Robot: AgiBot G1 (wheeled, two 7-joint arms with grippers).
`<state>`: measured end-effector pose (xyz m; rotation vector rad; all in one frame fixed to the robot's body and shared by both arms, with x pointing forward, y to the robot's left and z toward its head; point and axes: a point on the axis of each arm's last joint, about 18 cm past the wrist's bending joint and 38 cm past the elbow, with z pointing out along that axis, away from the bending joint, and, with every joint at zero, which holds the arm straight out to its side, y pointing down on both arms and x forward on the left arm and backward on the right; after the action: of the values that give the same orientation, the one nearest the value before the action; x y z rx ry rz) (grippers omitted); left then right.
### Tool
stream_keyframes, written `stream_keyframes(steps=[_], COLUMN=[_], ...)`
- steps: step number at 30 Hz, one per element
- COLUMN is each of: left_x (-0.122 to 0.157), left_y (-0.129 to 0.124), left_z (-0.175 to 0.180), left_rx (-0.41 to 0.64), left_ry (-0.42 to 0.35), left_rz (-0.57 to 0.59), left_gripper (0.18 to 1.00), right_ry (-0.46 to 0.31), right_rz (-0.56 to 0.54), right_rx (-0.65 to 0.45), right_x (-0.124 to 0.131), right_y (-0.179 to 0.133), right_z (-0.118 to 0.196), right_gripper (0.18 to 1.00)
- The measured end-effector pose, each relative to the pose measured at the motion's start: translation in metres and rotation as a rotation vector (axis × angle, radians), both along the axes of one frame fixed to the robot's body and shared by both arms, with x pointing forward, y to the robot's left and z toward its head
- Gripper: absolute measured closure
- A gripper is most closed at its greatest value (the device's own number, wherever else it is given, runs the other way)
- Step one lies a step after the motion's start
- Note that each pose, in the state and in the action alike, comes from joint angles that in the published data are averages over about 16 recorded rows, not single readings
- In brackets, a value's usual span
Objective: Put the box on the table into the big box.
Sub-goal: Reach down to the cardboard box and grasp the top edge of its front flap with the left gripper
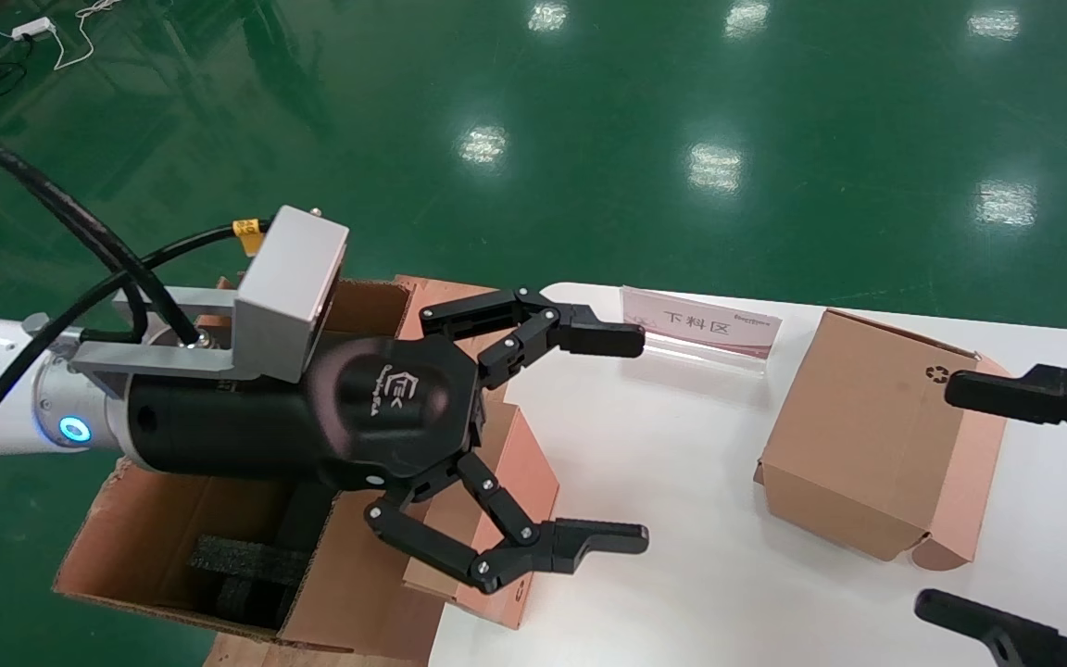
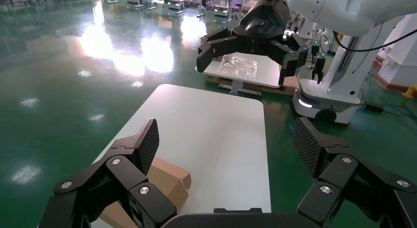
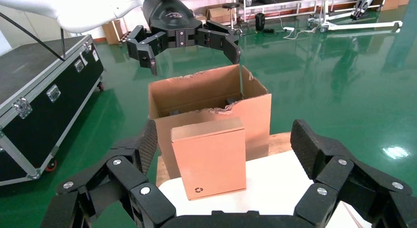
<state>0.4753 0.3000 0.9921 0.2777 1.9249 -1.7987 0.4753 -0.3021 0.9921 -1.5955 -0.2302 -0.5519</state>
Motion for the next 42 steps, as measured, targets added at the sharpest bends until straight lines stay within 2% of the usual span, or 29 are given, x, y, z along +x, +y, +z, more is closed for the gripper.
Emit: stream_keyframes(steps=[42], left_x=[0.0000], left_y=[0.0000], left_z=[0.0000], left_rx=[0.000], left_ry=[0.000], left_rz=[0.000], left_gripper=[0.188], right_ry=[0.000], right_rz=[0.000], right_rx=[0.000], right_x=[0.0000], right_y=[0.0000], right_z=[0.0000], right_gripper=[0.183])
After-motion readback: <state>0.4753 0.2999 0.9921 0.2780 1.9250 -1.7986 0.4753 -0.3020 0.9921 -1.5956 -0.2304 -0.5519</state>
